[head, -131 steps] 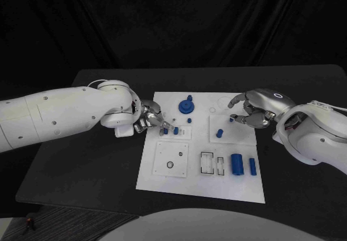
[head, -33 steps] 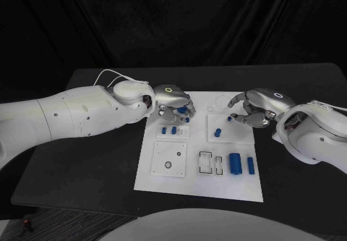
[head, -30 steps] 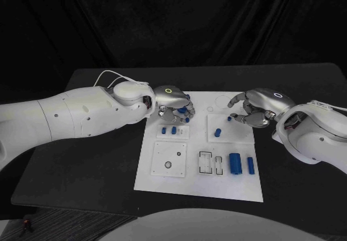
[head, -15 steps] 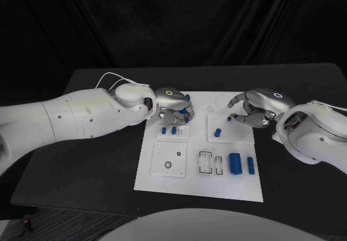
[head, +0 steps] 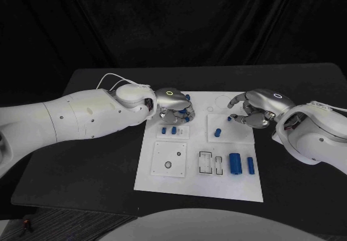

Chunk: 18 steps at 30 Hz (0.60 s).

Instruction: Assemble the parts on the task board

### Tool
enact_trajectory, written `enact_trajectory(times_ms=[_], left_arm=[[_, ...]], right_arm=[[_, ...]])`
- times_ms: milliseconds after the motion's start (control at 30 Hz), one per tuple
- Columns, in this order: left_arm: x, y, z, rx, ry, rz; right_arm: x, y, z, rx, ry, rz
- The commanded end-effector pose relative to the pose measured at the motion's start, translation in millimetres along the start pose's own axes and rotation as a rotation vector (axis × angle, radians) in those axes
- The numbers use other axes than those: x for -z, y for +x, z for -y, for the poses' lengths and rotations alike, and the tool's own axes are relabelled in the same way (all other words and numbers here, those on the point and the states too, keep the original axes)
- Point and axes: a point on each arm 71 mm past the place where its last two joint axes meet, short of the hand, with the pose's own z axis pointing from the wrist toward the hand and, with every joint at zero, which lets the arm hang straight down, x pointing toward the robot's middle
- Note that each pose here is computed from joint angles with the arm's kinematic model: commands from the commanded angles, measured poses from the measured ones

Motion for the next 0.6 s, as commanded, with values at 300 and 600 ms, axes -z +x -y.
enact_trajectory(times_ms=[300,600], left_arm=[[12.6,-1.5,3.9,-0.016,0.017,0.066],[41.3,-11.9,2.6,-0.028,-0.024,0.121]], right_arm=[[1.8,0.5,1,-0.001,0.003,0.001],[3.2,0.2,3,0.001,0.011,0.0]])
